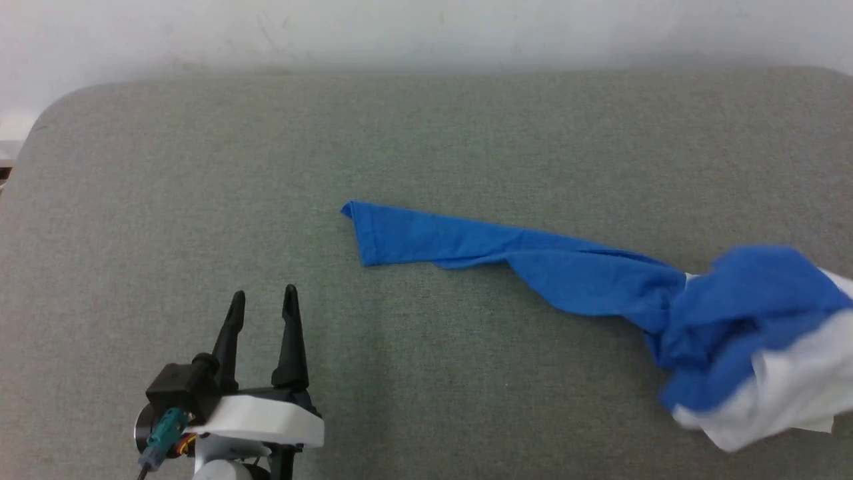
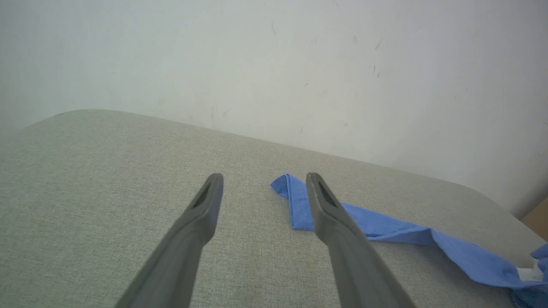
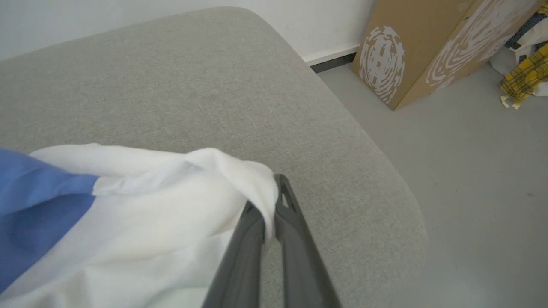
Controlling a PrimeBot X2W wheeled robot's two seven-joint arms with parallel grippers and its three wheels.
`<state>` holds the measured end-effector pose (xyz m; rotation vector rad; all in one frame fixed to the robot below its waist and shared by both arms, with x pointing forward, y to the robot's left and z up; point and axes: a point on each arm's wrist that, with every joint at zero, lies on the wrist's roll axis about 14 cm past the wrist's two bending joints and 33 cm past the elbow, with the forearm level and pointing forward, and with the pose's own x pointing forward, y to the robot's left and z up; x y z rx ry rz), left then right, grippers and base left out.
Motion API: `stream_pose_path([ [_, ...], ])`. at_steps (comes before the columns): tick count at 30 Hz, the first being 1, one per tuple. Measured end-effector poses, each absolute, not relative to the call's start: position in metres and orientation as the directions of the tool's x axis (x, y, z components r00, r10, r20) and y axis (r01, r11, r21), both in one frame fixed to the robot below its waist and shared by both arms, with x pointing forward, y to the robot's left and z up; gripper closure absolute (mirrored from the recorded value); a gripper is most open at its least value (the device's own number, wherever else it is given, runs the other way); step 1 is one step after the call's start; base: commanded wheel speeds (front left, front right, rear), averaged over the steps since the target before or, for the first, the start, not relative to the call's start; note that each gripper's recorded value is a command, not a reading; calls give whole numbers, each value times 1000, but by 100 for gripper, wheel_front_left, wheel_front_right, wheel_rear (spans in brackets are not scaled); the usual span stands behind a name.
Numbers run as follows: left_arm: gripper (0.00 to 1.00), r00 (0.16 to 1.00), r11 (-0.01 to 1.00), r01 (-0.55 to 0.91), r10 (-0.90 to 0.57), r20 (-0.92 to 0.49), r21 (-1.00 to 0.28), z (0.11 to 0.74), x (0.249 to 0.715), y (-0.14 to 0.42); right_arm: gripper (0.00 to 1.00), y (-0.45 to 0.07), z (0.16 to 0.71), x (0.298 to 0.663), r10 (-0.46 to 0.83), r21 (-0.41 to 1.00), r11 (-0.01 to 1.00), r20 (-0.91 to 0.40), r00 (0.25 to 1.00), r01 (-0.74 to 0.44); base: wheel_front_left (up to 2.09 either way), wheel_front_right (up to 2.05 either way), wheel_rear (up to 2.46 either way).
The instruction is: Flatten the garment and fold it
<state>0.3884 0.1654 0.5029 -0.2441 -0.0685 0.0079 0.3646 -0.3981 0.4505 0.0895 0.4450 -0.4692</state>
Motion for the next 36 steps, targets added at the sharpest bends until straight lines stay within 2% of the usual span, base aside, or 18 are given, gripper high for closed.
stream_pose_path([
  [3,0,998,972,4,12,66,-234,502,390,164,100,-414,430,335,-474,-18,848,-477,740,530,0,0,0],
  [4,0,998,973,5,10,66,-233,502,391,164,84,-414,425,330,-481,-18,841,-485,731,541,0,0,0],
  [5,0,998,973,7,8,66,-233,502,391,163,52,-413,421,326,-483,-15,837,-488,727,546,0,0,0],
  [6,0,998,973,9,6,66,-229,502,391,163,0,-410,418,325,-482,-5,836,-486,729,549,0,0,0],
  [9,0,998,973,19,-3,68,-228,502,392,161,0,-399,418,329,-473,23,843,-445,761,538,0,0,0],
  [15,0,996,973,28,-8,86,-227,509,389,160,0,-390,454,334,-486,49,860,-225,844,508,0,0,0],
  [22,0,995,974,64,-45,94,-218,512,381,150,0,-339,502,336,-365,54,929,-5,931,365,0,0,0],
  [31,0,962,944,270,-256,98,-188,513,393,86,0,-253,546,339,-130,32,991,119,984,127,0,0,0],
  [36,0,922,910,388,-383,60,-147,508,416,45,0,-219,553,341,-39,38,999,128,991,34,0,0,0],
])
